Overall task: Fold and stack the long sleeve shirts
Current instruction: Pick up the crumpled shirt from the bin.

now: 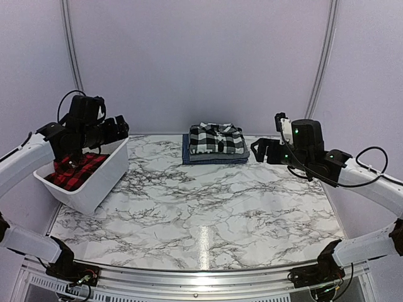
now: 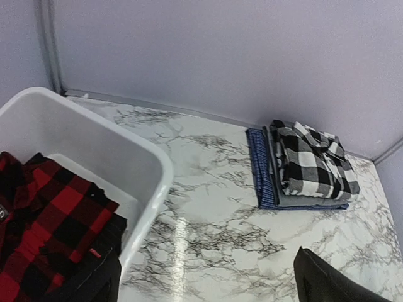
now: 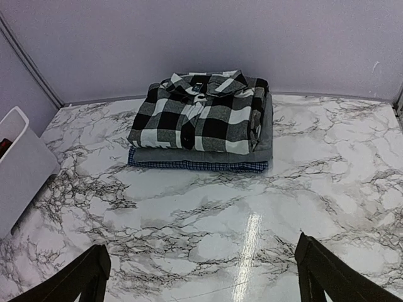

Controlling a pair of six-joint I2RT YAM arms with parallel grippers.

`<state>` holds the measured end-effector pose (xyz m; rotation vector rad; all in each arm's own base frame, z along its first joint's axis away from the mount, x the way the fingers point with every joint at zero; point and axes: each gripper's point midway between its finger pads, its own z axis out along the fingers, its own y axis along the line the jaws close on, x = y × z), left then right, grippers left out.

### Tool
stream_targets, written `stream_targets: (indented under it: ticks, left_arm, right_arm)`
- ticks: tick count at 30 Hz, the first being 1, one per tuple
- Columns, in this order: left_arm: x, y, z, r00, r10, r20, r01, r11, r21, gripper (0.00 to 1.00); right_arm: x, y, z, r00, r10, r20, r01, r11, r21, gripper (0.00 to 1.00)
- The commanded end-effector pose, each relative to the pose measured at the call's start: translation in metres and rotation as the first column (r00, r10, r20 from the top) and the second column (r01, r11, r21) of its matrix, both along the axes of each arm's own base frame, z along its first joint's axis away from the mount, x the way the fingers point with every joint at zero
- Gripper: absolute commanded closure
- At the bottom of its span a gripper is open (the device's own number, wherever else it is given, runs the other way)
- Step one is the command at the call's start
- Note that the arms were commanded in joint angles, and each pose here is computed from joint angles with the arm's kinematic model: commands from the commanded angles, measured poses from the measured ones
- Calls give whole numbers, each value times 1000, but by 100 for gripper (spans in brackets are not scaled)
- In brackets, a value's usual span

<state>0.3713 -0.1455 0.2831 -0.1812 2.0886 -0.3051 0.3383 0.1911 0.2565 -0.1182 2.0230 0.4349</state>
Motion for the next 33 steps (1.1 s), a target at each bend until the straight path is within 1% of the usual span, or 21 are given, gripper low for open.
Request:
stream_targets:
  ticks: [1, 6, 12, 15, 17, 20, 24, 26, 29, 31, 33]
  left_arm:
    - [-10, 65, -3, 971, 229, -64, -224, 972, 71, 1]
    - [-11, 121, -39, 902, 392, -181, -372, 918, 139, 1]
    - [-13, 174, -93, 799, 513, -314, -481, 858, 179, 1]
    - [-8, 191, -122, 749, 543, -379, -498, 839, 219, 1]
    - [-4, 201, -135, 720, 570, -395, -512, 821, 252, 1]
    - [4, 218, -155, 680, 592, -432, -538, 804, 254, 1]
    - [17, 220, -182, 656, 578, -486, -535, 810, 240, 1]
    - [24, 218, -190, 654, 573, -494, -538, 811, 228, 2]
    - [31, 216, -203, 647, 564, -514, -543, 813, 210, 9]
    - [35, 212, -209, 650, 546, -529, -538, 822, 188, 24]
    - [38, 210, -211, 655, 536, -533, -535, 827, 175, 41]
  right_arm:
    - [3, -6, 28, 995, -30, 94, 29, 1000, 9, 1]
    - [5, -6, 27, 995, -21, 101, 21, 1000, 0, 2]
    - [2, 0, 23, 994, 29, 108, -30, 1000, 7, 1]
    - [2, 4, 20, 994, 49, 101, -49, 999, 2, 1]
    - [1, 5, 18, 994, 58, 95, -58, 998, 1, 2]
    - [0, 6, 16, 994, 62, 91, -62, 998, 6, 2]
    - [-1, 5, 13, 994, 60, 86, -62, 998, 18, 1]
    - [-2, 5, 11, 995, 61, 79, -63, 998, 22, 2]
    - [-3, 6, 8, 995, 64, 70, -66, 997, 30, 1]
    - [-3, 7, 7, 996, 68, 63, -70, 997, 34, 1]
    - [-3, 7, 7, 996, 67, 59, -69, 997, 35, 2]
